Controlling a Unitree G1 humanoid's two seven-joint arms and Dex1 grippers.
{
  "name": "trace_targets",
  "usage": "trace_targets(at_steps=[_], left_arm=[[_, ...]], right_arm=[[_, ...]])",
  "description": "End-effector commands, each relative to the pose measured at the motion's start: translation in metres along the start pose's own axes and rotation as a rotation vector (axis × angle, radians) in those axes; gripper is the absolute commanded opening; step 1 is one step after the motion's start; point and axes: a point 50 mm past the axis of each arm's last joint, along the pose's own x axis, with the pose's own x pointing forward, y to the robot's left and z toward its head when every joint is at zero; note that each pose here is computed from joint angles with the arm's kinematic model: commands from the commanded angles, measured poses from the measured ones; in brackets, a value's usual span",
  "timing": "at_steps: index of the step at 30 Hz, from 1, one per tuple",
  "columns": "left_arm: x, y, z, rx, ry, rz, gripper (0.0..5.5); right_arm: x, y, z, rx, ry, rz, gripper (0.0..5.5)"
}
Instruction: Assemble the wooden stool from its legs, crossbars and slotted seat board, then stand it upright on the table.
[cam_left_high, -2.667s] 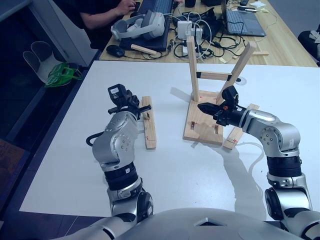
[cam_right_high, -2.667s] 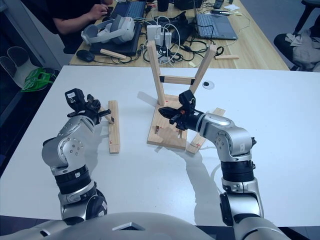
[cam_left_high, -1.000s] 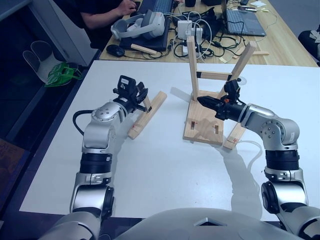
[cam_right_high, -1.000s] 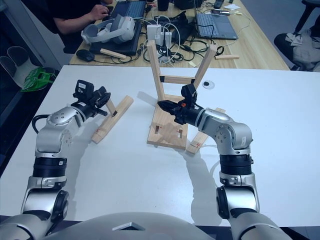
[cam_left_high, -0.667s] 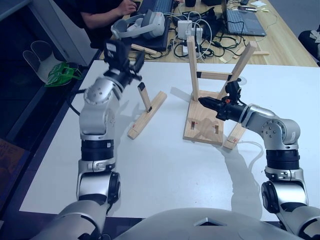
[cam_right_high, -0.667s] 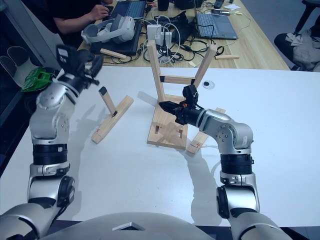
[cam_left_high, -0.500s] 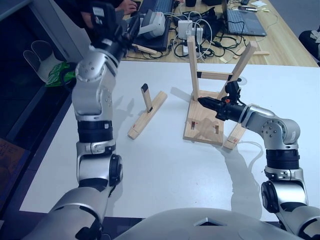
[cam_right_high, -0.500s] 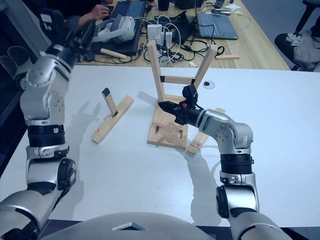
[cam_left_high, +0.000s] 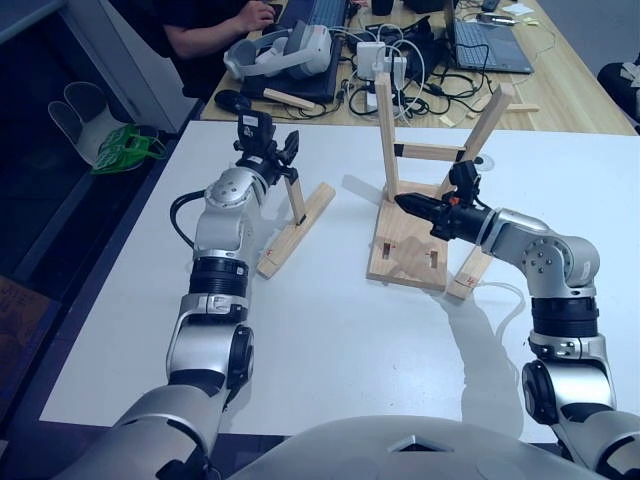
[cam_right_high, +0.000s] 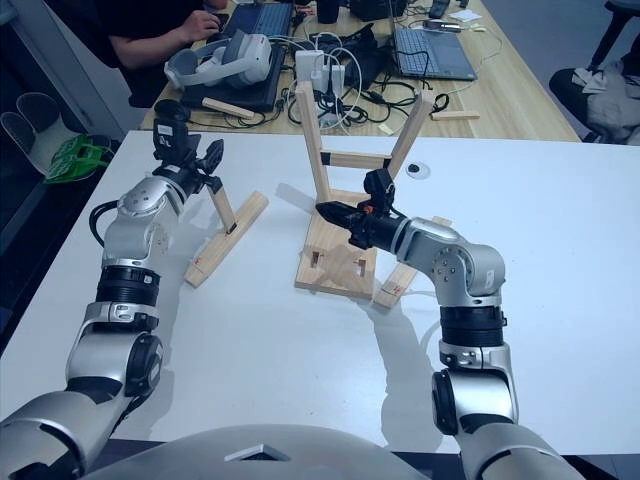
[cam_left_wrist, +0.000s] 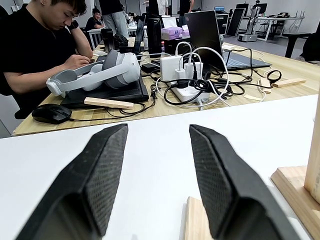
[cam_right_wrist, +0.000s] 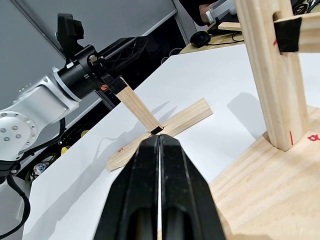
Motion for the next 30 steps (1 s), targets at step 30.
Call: trace_targets(at_steps=[30], left_arm=[[-0.002,0.001,0.036,-0.086,-0.100,0.088,2.26]], right_arm=[[0.001,0.001,0.010,0.065,-0.035,0.010,0.00]])
